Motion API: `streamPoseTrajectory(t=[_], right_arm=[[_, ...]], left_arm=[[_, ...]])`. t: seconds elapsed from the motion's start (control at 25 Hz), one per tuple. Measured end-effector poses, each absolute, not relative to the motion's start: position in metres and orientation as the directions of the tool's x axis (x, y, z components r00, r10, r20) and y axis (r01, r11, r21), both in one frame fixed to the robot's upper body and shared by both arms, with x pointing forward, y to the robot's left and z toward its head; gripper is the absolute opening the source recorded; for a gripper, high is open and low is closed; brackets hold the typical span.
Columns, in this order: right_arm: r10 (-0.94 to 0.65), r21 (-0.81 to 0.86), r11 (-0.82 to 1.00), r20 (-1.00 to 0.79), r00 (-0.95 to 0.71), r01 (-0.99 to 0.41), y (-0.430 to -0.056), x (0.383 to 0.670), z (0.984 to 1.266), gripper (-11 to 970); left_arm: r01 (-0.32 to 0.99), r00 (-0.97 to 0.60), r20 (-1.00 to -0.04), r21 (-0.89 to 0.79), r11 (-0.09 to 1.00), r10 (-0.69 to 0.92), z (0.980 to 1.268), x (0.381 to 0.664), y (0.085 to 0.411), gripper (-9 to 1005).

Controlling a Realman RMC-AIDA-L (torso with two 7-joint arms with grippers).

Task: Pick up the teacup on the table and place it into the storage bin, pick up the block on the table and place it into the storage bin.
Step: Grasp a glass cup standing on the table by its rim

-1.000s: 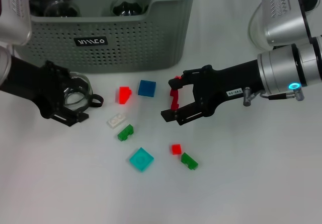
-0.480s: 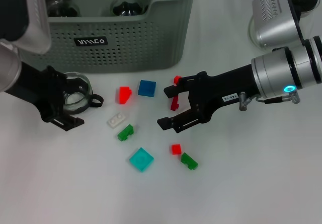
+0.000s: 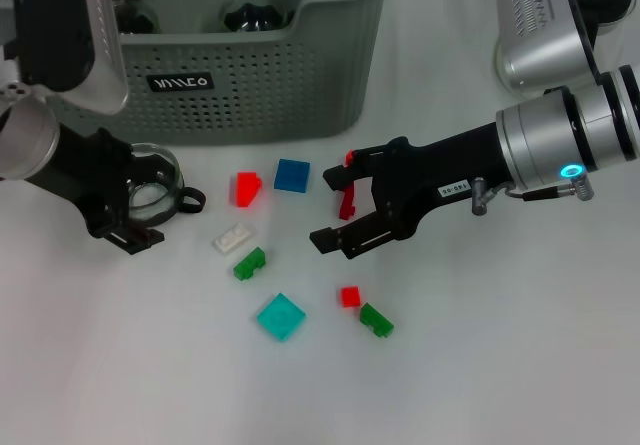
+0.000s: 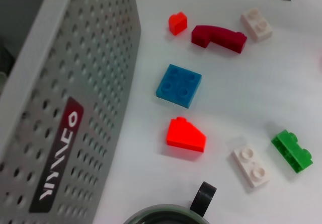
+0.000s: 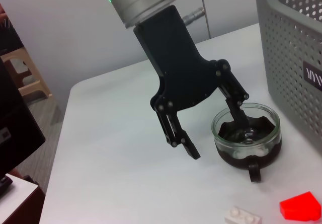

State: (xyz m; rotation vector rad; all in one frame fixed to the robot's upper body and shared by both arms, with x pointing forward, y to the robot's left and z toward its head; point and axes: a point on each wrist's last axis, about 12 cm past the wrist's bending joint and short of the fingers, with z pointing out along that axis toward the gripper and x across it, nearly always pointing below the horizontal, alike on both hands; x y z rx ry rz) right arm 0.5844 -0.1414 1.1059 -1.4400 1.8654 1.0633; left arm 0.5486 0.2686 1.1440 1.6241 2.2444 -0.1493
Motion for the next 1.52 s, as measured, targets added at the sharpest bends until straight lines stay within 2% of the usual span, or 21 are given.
streamPoseTrajectory(t=[0.64, 1.52], right_arm=[[-0.530, 0.246, 0.130, -0.802, -0.277, -0.961, -0.143, 0.586, 1.105, 941], [-0.537, 0.238, 0.128, -0.800, -0.269, -0.963, -0.140, 0.587, 1.105, 941]], left_arm=[[0.935, -0.275, -0.279, 0.146, 0.324, 0.920, 1.127, 0.555, 0.260, 703], [0.939, -0.259, -0.249, 0.161, 0.304, 0.933, 1.116, 0.557, 0.257, 630]])
